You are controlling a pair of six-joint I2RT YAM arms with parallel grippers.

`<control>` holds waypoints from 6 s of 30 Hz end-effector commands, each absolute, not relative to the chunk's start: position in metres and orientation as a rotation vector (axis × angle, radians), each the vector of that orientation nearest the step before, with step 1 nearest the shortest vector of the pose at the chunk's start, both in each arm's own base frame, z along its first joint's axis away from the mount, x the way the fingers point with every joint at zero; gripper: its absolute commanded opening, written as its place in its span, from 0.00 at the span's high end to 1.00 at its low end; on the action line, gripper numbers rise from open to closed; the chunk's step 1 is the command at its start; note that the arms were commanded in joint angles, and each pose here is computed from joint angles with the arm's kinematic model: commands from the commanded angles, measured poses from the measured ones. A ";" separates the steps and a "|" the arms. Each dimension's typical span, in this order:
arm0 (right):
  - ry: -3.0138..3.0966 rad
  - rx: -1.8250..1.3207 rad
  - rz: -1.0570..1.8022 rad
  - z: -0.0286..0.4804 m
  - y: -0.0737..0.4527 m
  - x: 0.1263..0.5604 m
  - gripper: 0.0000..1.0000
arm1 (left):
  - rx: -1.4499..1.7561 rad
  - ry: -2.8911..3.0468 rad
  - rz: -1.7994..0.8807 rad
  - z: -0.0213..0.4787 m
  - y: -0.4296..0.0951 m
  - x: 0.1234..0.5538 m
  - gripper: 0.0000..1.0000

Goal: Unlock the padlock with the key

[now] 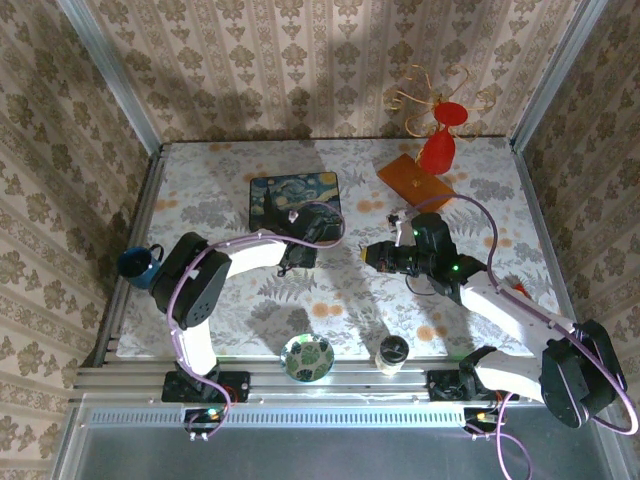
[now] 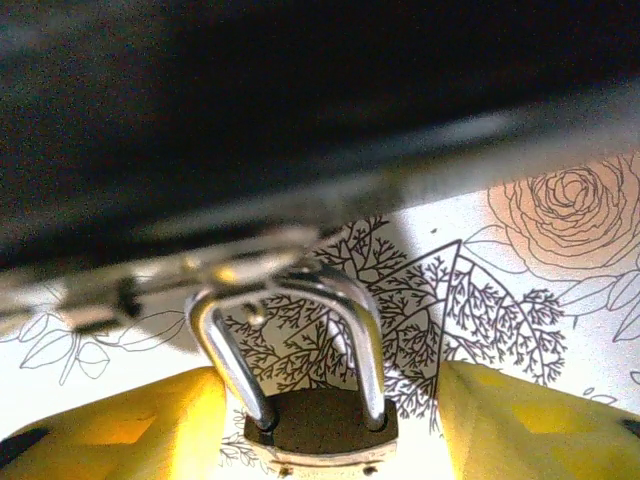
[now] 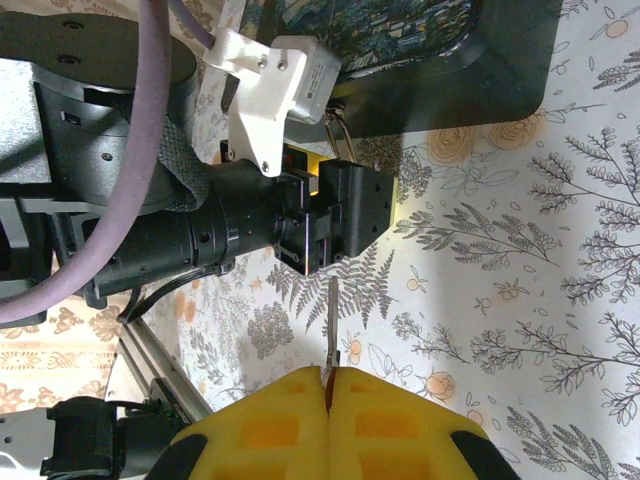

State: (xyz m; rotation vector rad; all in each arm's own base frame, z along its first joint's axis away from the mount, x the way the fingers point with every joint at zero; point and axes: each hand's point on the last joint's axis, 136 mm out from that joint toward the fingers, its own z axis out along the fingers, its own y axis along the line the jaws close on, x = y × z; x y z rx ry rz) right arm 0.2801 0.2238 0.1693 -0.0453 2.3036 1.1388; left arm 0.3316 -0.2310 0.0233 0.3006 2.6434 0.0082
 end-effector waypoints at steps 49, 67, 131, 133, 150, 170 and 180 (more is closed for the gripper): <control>2.309 -0.036 1.175 0.159 0.230 0.287 1.00 | 0.071 2.623 -0.055 0.030 -0.235 0.345 0.66; 2.321 -0.075 1.190 0.099 0.233 0.284 1.00 | -0.024 2.746 -0.460 0.064 -0.312 0.320 0.98; 2.049 -0.299 1.415 0.058 0.259 0.314 1.00 | -0.301 2.740 -0.882 0.081 -0.353 0.329 1.00; 2.052 -0.294 1.411 0.056 0.258 0.313 1.00 | -0.299 2.740 -0.883 0.082 -0.353 0.328 1.00; 2.017 -0.277 1.392 0.064 0.256 0.318 1.00 | -0.291 2.734 -0.894 0.084 -0.354 0.328 1.00; 1.972 -0.180 1.368 0.081 0.251 0.332 1.00 | -0.292 2.739 -0.914 0.082 -0.357 0.327 1.00; 1.970 -0.140 1.336 0.081 0.246 0.335 1.00 | -0.292 2.733 -0.914 0.083 -0.357 0.326 1.00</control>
